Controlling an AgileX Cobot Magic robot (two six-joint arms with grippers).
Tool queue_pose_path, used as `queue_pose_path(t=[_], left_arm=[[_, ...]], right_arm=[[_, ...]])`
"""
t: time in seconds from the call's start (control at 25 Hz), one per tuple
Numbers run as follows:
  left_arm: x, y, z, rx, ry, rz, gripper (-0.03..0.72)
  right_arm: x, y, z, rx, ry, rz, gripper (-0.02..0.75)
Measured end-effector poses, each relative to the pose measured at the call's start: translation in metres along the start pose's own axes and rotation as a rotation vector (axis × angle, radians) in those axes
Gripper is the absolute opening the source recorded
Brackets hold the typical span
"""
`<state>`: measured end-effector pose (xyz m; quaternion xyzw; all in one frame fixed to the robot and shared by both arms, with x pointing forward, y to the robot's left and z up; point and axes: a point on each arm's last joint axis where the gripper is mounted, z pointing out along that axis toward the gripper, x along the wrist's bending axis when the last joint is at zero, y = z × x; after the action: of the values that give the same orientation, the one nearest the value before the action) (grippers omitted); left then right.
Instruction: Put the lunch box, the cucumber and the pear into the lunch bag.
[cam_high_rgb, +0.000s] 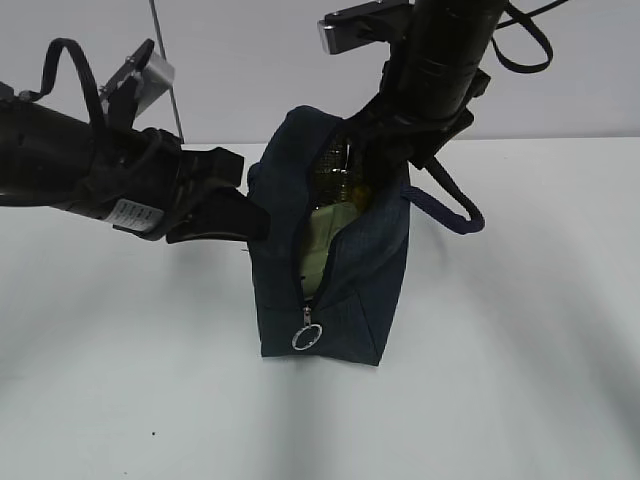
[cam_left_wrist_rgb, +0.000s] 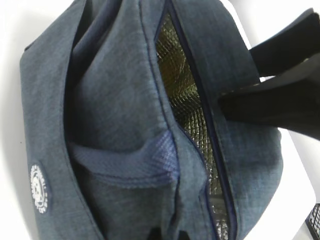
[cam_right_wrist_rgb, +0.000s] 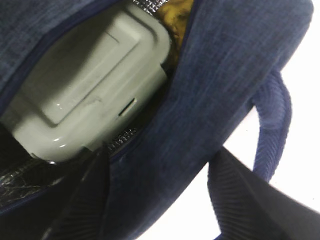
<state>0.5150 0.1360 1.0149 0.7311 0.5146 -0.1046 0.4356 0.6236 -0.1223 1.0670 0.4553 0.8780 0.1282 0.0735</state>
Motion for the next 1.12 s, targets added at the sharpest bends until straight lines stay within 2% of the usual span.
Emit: queue_pose_path(t=[0.28, 0.56, 0.64, 0.88, 1.12], left_arm=[[0.0, 0.0, 0.0, 0.001, -0.002, -0.002, -0.015], [0.0, 0.0, 0.0, 0.0, -0.002, 0.001, 0.005], [0.0, 0.0, 0.0, 0.0, -0.002, 0.007, 0.043], [0.0, 0.0, -0.001, 0.012, 0.009, 0.07, 0.245], [0.003, -0.004, -0.005, 0.072, 0.063, 0.201, 0.292]], right_arm=[[0.001, 0.002, -0.013, -0.037, 0.0, 0.001, 0.493], [0.006, -0.009, -0.076, -0.17, -0.02, -0.005, 0.493], [0.01, -0.016, -0.1, -0.222, -0.014, -0.004, 0.493], [0.026, -0.042, -0.167, -0.386, 0.05, -0.004, 0.493], [0.039, -0.085, -0.188, -0.403, 0.086, -0.012, 0.493]])
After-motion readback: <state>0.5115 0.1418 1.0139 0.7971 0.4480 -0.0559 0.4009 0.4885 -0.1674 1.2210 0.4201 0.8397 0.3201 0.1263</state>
